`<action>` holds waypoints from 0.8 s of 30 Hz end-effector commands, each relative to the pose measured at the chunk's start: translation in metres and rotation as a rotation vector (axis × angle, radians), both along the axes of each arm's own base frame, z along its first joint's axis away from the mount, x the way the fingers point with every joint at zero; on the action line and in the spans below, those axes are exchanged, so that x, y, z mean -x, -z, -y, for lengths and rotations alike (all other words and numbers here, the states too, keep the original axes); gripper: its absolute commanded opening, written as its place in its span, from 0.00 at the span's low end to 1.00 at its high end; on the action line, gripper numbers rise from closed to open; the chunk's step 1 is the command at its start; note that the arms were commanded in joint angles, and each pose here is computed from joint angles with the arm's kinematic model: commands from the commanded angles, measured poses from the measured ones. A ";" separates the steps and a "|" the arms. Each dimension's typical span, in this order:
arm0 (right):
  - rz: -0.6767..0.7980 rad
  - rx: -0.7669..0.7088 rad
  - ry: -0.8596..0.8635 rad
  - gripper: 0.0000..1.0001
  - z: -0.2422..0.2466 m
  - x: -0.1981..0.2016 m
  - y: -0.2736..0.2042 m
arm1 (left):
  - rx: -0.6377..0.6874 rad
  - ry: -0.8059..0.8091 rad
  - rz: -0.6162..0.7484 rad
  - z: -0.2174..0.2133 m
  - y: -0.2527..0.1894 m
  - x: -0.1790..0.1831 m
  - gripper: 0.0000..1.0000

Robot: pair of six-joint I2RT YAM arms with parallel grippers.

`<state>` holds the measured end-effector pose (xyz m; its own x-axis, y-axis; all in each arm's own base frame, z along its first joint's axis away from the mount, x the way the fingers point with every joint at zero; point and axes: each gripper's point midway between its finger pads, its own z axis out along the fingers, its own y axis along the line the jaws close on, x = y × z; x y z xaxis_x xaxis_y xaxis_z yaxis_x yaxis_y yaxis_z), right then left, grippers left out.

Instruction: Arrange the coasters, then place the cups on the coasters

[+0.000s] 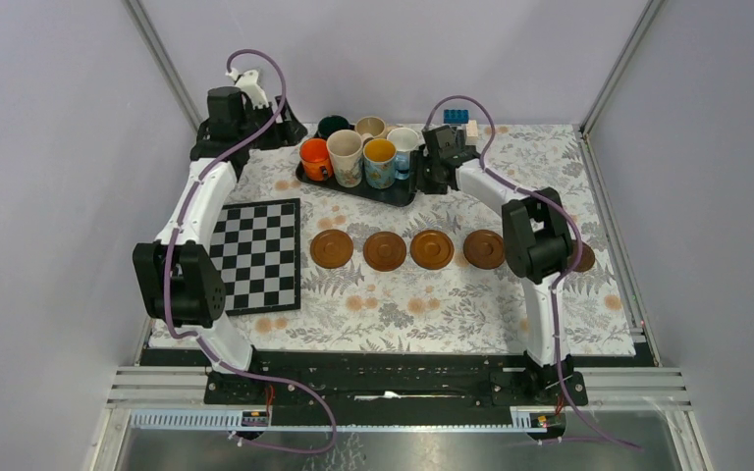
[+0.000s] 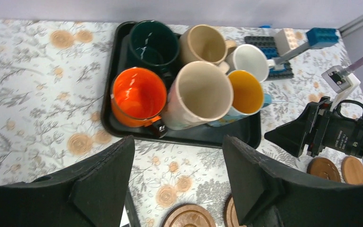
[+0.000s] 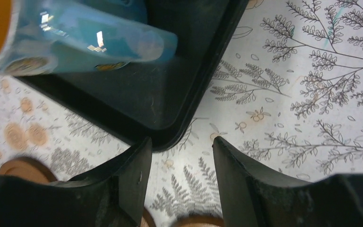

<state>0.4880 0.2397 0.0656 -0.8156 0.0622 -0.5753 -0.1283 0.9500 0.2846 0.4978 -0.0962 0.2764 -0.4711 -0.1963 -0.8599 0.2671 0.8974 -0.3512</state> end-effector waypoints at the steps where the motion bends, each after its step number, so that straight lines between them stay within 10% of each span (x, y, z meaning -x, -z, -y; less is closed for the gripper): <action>1: 0.097 -0.032 0.058 0.57 -0.011 -0.032 -0.012 | 0.003 -0.030 0.033 -0.013 -0.016 0.008 0.73; 13: 0.038 0.011 0.051 0.48 -0.012 -0.034 0.033 | -0.001 -0.076 0.013 -0.028 -0.011 0.007 0.74; 24: -0.029 0.055 0.008 0.03 0.014 -0.027 0.042 | 0.001 -0.082 -0.012 -0.029 0.000 0.007 0.75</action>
